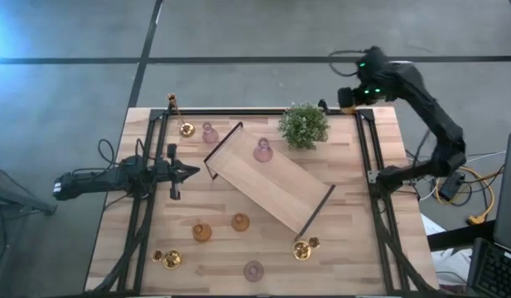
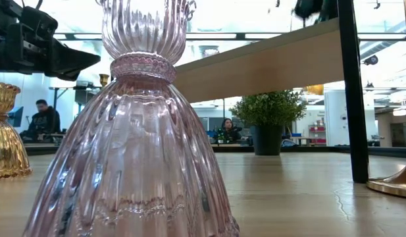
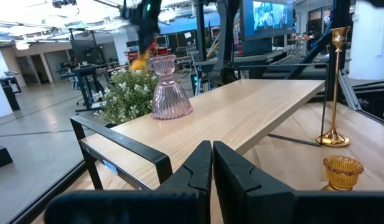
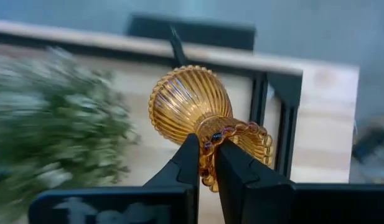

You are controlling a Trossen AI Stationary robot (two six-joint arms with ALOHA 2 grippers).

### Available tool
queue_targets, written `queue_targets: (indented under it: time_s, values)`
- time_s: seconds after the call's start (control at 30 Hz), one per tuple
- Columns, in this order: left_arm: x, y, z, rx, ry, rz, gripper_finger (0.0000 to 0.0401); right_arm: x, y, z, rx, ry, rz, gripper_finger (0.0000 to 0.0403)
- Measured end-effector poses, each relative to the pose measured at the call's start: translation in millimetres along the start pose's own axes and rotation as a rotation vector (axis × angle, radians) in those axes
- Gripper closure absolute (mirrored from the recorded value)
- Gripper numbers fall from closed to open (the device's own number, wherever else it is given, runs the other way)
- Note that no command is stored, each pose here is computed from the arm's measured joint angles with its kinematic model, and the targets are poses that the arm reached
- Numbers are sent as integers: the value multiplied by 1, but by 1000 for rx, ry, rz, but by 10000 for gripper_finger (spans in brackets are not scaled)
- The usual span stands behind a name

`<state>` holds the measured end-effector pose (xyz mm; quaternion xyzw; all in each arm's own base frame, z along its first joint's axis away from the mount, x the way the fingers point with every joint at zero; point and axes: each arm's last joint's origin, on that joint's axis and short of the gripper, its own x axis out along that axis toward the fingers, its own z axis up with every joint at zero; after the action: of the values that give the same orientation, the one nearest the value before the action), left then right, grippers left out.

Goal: Pick & Place candle stick holders
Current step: Put the yellow glass candle holder on the shelf

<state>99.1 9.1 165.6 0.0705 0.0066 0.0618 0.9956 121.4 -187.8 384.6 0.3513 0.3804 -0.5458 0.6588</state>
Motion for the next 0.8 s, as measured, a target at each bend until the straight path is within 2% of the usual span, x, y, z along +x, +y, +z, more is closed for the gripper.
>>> queue_targets:
  time_s: [0.13,0.3,0.4,0.5,0.63,0.8]
  values:
    - [0,0,0,0,0,0,382,-58,0,-9,-131,-187,119,383]
    - [0,0,0,0,0,0,382,-125,8,-28,-390,-403,420,383]
    - [0,0,0,0,0,0,382,-154,18,-41,-569,-490,575,383]
    - [0,0,0,0,0,0,382,-168,36,-53,-764,-519,683,383]
    - [0,0,0,0,0,0,382,-171,68,-72,-994,-465,719,383]
    - [0,0,0,0,0,-1,382,-155,104,-103,-1232,-273,575,383]
